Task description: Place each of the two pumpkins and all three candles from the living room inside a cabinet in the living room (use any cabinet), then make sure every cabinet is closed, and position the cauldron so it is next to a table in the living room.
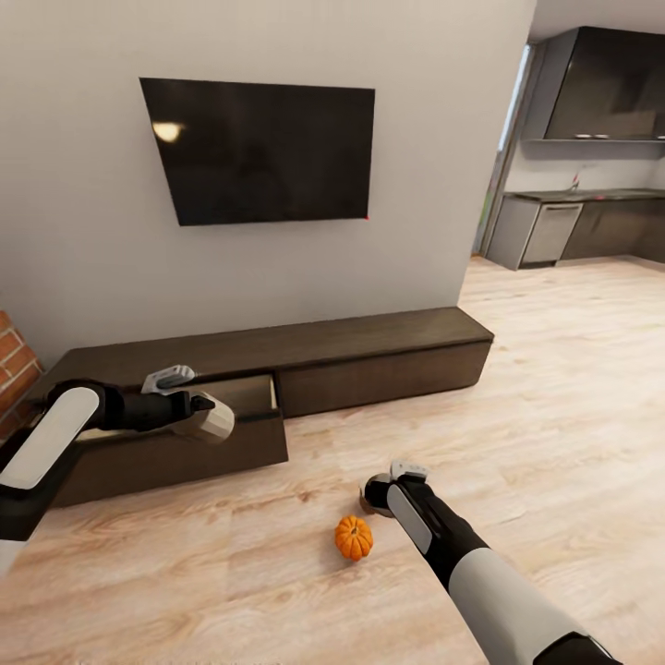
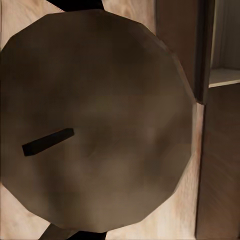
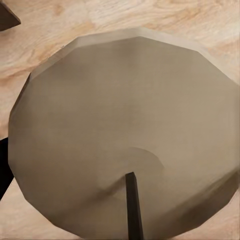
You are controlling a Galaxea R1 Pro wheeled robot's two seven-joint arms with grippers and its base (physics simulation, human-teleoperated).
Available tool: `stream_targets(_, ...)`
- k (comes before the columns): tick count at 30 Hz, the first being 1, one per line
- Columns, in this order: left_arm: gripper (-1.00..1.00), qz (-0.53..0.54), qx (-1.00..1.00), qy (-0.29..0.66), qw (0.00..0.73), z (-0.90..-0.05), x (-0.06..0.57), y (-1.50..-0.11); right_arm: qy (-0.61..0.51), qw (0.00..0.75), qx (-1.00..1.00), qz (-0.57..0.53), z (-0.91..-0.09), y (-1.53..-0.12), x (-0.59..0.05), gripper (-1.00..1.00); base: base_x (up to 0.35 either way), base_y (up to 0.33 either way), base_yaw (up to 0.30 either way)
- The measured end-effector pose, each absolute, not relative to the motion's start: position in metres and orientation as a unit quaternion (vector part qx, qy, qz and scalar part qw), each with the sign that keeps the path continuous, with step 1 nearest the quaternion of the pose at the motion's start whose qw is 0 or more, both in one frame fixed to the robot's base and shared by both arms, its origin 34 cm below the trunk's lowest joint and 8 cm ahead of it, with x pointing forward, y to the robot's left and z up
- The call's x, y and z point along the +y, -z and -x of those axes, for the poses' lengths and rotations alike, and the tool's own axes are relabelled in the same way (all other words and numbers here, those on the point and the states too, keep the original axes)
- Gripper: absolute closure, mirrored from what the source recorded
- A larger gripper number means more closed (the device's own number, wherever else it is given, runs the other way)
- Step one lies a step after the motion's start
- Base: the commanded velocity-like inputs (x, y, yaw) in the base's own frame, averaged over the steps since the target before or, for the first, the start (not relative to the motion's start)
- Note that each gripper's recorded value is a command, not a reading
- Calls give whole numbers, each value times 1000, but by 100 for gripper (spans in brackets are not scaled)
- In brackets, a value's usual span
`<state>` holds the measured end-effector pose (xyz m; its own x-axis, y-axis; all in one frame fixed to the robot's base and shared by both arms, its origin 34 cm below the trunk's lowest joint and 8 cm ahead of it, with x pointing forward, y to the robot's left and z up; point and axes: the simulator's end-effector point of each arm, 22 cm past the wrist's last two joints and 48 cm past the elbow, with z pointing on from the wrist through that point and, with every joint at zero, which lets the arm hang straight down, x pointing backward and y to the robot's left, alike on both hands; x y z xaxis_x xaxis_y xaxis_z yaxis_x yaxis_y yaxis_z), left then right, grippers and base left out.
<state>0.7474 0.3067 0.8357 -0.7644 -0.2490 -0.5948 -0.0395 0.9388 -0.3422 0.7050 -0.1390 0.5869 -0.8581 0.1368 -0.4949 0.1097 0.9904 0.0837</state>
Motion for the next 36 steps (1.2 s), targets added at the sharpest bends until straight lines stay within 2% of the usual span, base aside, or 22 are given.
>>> stream_targets(24, 100, 77, 926, 160, 333, -750, 305, -865, -26, 258, 964, -64, -708, -616, -139, 100, 0, 4, 284)
stream_targets(29, 100, 79, 929, 159, 325, -744, 306, -856, -26, 258, 964, -64, -708, -616, -139, 100, 0, 193, 273)
stream_targets(36, 100, 80, 930, 158, 322, -742, 306, -852, -28, 258, 964, -64, -708, -617, -137, 100, 0, 277, 67)
